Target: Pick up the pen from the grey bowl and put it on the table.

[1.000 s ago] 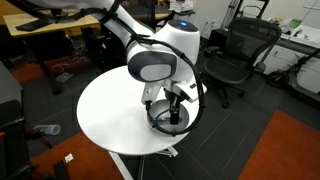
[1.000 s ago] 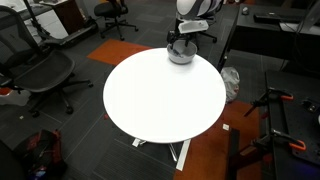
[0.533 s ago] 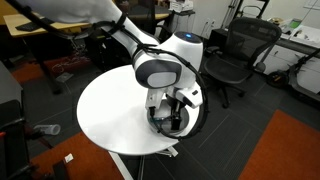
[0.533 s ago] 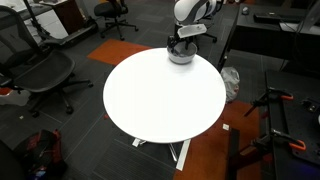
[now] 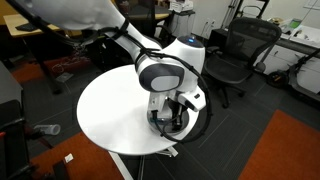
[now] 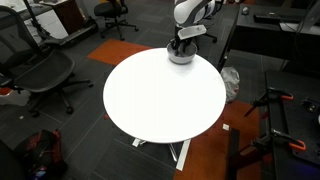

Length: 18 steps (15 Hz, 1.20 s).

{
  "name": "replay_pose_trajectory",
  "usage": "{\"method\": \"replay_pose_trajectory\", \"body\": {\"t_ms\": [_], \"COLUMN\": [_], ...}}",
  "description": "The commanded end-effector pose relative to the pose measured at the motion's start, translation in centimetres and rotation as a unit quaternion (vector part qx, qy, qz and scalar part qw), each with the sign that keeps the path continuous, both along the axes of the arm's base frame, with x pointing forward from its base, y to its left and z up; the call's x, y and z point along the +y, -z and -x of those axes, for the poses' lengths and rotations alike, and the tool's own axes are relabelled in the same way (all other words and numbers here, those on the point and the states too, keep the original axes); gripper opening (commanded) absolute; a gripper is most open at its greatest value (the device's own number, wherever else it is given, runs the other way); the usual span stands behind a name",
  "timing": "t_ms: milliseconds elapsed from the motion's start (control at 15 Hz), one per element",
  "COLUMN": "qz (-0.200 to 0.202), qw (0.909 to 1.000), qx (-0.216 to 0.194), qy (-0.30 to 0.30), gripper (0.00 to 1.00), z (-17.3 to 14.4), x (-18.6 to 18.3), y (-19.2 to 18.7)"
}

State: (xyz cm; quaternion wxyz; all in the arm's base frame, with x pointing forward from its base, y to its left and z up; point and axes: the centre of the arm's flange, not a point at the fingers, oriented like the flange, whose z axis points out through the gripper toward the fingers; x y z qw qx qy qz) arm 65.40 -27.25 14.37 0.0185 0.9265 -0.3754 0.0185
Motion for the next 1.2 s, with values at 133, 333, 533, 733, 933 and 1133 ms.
{"method": "replay_pose_trajectory", "body": {"t_ms": [133,333,533,733,933,1133], "qz": [0.005,0.006,0.009,0.008,0.01,0.01], "qw": [0.9999,0.9999,0.9999,0.9995,0.9985,0.9968], "qx": [0.01,0.007,-0.005,-0.027,-0.051,-0.074], "qy": [-0.011,-0.009,-0.008,-0.011,-0.016,-0.028], "gripper": [0.05,0.05,0.05,0.05,0.05,0.05], "z": [-1.0,-1.0,-0.7,-0.7,-0.5,0.3], "x": [-0.3,-0.1,0.6,1.5,2.6,4.6], "y": [-0.7,-1.3,-3.1,-6.4,-10.3,-14.4]}}
